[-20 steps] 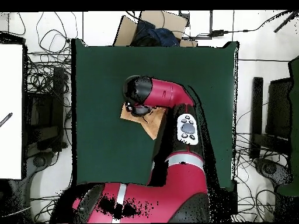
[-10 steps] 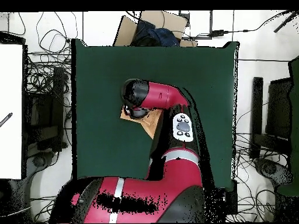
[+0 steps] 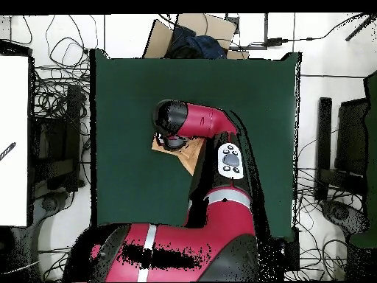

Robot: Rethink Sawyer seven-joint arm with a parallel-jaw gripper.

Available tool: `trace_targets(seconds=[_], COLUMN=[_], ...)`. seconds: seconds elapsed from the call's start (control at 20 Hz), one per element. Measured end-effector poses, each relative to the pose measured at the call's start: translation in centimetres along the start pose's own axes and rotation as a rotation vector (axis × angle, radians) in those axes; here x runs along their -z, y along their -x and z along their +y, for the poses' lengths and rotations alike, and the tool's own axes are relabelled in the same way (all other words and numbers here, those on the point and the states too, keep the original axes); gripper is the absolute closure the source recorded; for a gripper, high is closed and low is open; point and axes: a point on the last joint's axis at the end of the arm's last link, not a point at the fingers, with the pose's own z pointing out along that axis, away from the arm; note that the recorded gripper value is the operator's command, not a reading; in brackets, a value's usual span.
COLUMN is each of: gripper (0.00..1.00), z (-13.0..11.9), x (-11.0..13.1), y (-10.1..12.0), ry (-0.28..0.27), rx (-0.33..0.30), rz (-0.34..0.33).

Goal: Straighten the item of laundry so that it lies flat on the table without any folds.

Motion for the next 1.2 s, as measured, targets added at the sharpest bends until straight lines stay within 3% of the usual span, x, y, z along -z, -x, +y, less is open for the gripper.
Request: trace_targets(seconds=[0.55,1.2], gripper=[0.00,0.00], z=[0.4,2.7], x=[3.0,6.3], y=[2.0,3.8], ry=[-0.023,-0.024], rx=[0.016,0.044], rz=[-0.050,-0.067])
